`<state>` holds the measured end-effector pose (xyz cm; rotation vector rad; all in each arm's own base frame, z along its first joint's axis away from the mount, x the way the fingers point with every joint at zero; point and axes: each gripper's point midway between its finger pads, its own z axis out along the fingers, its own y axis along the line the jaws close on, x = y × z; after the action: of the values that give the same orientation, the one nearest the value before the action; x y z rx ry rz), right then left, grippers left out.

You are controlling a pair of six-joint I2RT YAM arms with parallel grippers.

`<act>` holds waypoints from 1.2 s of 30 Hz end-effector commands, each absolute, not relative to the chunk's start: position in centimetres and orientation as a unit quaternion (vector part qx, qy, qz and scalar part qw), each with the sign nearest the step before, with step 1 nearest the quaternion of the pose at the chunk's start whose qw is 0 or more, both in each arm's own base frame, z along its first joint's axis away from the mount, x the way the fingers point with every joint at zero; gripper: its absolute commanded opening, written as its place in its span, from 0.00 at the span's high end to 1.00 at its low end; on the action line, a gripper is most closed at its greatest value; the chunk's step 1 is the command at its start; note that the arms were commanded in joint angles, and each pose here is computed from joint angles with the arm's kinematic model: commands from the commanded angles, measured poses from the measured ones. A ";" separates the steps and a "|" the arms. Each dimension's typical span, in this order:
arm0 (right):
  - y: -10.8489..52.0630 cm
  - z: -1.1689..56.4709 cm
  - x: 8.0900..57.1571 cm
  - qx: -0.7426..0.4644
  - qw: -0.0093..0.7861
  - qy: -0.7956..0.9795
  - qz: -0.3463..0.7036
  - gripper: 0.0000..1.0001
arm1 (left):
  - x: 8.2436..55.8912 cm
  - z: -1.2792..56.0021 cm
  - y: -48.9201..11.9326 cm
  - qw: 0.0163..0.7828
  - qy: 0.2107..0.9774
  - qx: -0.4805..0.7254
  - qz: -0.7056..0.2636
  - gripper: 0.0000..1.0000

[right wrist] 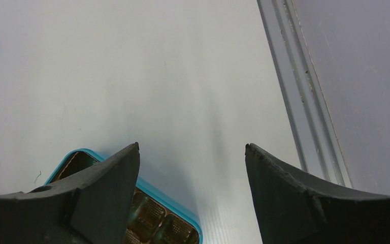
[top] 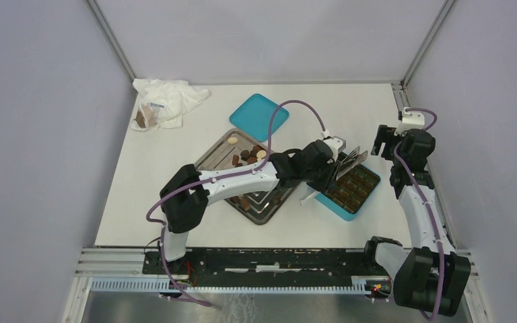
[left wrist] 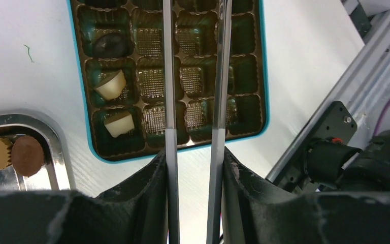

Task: Pack the chocolate
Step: Place the fake chocolate in the packing box.

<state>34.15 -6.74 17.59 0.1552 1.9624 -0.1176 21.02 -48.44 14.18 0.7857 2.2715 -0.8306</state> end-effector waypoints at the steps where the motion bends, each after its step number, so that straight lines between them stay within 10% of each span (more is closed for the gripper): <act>1: -7.3 18.9 34.2 0.078 0.573 0.813 -0.062 0.19 | 22.2 15.7 -49.9 0.325 0.844 0.296 -0.307 0.95; 36: -6.9 18.7 34.2 0.066 0.572 0.816 -0.054 0.18 | 23.0 13.0 -49.6 0.307 0.863 0.311 -0.254 0.52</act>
<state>34.02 -6.65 17.42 0.1523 1.9628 -0.1141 22.07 -48.24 10.56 0.7947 2.3849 -0.6457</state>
